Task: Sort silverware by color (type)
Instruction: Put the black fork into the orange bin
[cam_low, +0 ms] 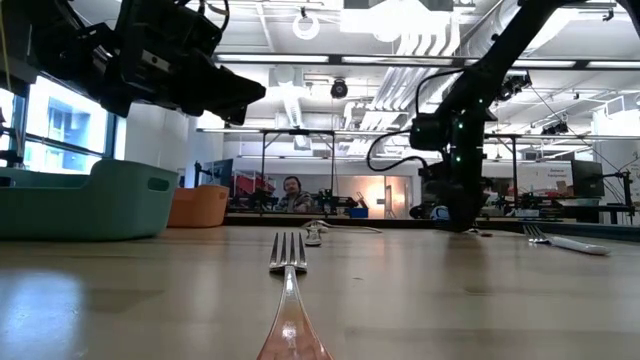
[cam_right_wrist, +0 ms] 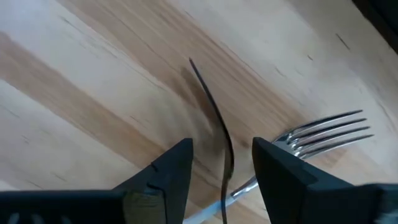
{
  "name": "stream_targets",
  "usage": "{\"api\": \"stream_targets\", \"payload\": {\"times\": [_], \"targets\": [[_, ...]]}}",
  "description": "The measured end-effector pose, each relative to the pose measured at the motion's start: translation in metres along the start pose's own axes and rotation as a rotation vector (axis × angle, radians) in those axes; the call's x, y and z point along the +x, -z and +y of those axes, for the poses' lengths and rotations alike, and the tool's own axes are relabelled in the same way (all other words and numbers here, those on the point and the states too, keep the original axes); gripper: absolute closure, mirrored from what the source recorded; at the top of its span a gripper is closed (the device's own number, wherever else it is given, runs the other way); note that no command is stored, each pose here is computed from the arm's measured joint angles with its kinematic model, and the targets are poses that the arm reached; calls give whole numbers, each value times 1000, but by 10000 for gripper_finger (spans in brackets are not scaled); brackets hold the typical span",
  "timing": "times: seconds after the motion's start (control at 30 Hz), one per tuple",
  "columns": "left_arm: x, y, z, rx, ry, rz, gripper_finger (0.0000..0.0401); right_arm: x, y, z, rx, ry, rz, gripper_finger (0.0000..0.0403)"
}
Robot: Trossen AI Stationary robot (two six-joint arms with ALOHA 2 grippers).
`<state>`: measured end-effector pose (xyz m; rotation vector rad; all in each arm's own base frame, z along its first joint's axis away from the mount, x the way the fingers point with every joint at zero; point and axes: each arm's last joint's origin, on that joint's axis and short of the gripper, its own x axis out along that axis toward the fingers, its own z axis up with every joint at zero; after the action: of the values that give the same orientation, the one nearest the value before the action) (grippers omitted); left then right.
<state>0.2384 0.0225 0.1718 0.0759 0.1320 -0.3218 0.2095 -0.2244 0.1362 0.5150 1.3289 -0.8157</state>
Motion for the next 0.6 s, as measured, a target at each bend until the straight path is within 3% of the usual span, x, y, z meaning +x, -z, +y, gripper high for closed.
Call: {"api": "stream_targets", "payload": {"times": [0.2,0.43,0.6], "targets": [[0,1,0,-6,1,12,370,4,0,1,-18,9,11,278],[0,2,0,0,-10,15,370,2,-1,9,-95,13,2,391],[1,2,0,-14,-54,21,379,-3,-5,23,-158,47,-3,382]]}}
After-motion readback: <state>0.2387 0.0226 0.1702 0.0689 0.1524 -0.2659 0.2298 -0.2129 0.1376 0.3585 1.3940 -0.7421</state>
